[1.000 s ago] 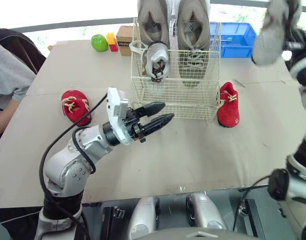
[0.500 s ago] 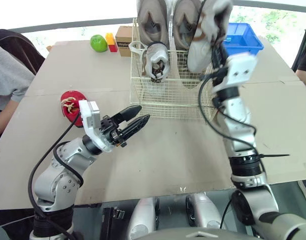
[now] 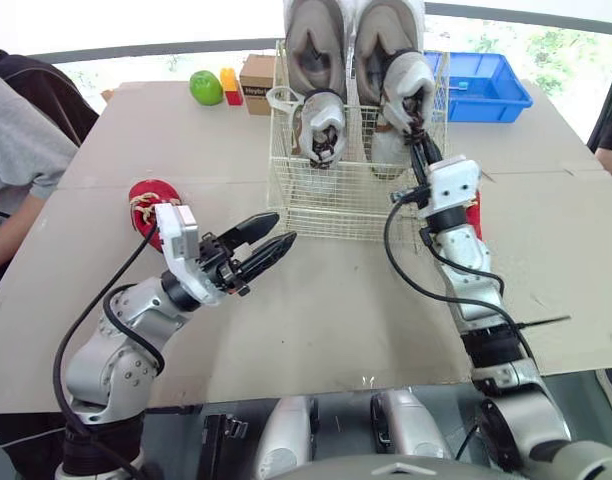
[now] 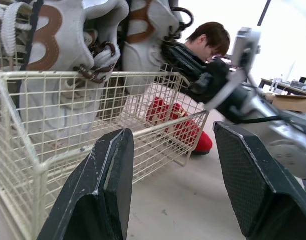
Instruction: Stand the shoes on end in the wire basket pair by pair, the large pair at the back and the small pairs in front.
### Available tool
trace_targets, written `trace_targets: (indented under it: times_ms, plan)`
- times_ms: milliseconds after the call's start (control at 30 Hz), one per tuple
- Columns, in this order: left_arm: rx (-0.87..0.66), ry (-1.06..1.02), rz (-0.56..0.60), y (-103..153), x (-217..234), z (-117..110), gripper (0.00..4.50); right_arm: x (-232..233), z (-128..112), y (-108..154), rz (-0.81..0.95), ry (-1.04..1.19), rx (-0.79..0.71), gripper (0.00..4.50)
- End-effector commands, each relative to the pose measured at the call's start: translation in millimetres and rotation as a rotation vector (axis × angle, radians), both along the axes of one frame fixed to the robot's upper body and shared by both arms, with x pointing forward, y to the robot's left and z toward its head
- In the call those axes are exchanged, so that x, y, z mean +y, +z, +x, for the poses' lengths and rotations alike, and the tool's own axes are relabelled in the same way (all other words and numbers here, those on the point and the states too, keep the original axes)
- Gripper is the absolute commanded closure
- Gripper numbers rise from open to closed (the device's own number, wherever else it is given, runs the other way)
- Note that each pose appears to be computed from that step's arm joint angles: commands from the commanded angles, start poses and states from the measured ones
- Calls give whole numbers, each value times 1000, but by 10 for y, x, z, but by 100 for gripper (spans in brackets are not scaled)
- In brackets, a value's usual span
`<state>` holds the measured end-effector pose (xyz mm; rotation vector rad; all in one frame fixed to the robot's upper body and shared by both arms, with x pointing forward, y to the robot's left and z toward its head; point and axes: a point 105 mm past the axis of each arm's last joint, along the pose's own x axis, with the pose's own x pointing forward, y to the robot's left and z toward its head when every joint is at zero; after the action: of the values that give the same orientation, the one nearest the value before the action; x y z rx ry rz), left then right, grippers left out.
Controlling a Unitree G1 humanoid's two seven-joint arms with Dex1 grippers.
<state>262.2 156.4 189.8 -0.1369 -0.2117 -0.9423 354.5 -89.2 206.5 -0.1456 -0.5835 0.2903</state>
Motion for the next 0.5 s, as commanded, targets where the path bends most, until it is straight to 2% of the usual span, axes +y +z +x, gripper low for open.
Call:
trace_targets:
  times_ms: [33, 167, 233, 267, 400, 500]
  plan:
    - [-54, -10, -7, 88, 45, -70, 170, -10, -54, -182, 21, 33, 105, 447]
    - [-57, -15, 24, 39, 42, -76, 170, 29, -86, -228, 13, 75, 145, 447]
    - [-59, -19, 24, 35, 24, -72, 170, 30, -82, -230, 55, 98, 169, 392]
    - [-58, -21, 24, 32, 17, -72, 170, 27, -77, -245, 65, 102, 184, 359]
    - [-57, -24, 26, 27, 6, -70, 170, 58, -93, -292, 50, 139, 223, 179]
    - [-48, -16, 24, 17, 14, -73, 170, 30, -143, -322, 21, 146, 242, 26]
